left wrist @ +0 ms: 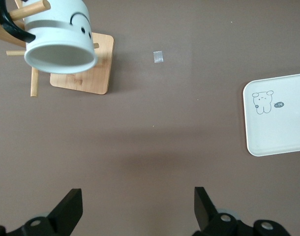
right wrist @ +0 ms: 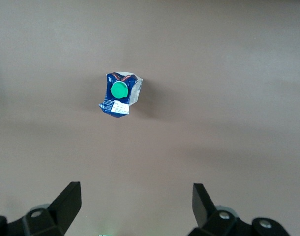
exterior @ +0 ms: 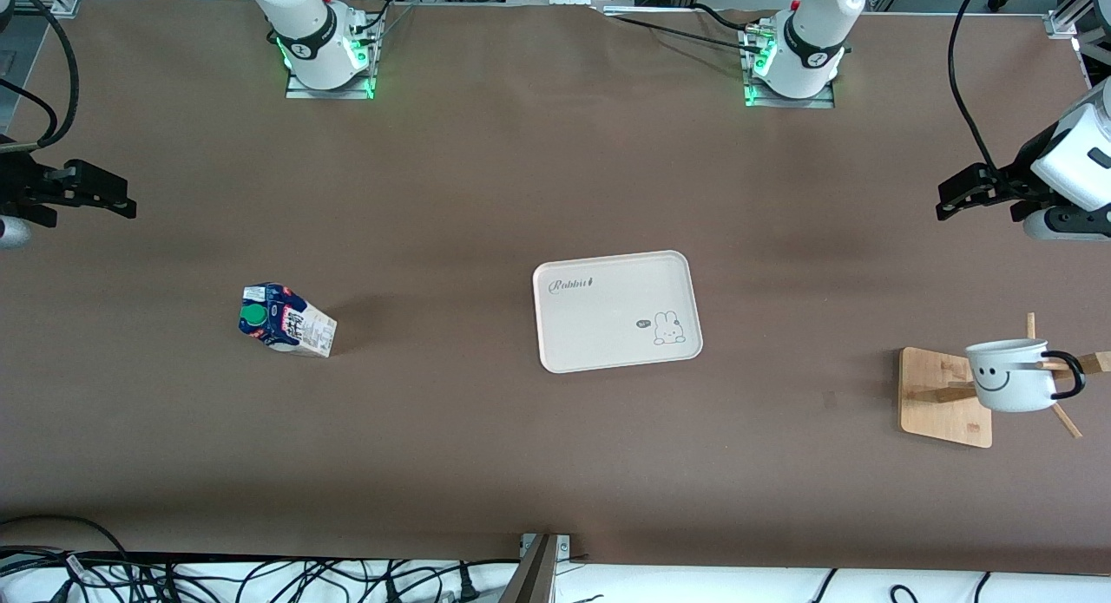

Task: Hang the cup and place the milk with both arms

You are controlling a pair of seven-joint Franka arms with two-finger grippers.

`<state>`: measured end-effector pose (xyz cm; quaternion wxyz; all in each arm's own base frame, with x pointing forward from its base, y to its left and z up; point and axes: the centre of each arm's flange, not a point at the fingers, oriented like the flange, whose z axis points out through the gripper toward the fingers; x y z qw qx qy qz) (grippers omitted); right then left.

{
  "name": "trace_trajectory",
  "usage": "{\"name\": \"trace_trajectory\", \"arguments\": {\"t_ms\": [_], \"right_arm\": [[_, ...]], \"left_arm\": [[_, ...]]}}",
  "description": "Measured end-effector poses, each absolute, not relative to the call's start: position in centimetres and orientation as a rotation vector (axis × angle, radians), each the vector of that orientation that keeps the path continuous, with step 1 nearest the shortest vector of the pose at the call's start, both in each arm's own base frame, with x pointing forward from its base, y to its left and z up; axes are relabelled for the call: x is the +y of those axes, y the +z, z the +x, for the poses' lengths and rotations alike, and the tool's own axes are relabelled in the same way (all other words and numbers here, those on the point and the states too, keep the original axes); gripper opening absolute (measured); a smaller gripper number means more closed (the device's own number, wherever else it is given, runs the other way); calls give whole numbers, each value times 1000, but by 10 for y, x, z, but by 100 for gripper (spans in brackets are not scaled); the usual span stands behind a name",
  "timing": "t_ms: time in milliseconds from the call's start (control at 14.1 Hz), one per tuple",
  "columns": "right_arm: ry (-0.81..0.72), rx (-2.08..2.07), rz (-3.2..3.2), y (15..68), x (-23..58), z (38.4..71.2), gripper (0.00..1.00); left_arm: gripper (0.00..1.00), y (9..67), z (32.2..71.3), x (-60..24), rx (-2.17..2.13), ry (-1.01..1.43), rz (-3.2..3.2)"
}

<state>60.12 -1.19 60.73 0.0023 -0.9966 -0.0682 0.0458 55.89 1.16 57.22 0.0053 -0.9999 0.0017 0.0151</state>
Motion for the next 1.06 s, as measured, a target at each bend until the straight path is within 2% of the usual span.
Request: {"name": "trace_trajectory", "arguments": {"t_ms": [354,1062], "right_arm": [[156,-220,-3150,606,-12,601,100],[198,-65,-3211,603,-3,599,100]], "left_arm": [[100,588,562,10,-42,-7,-3131],[100,576,570,0,-22,16,-3133]]}}
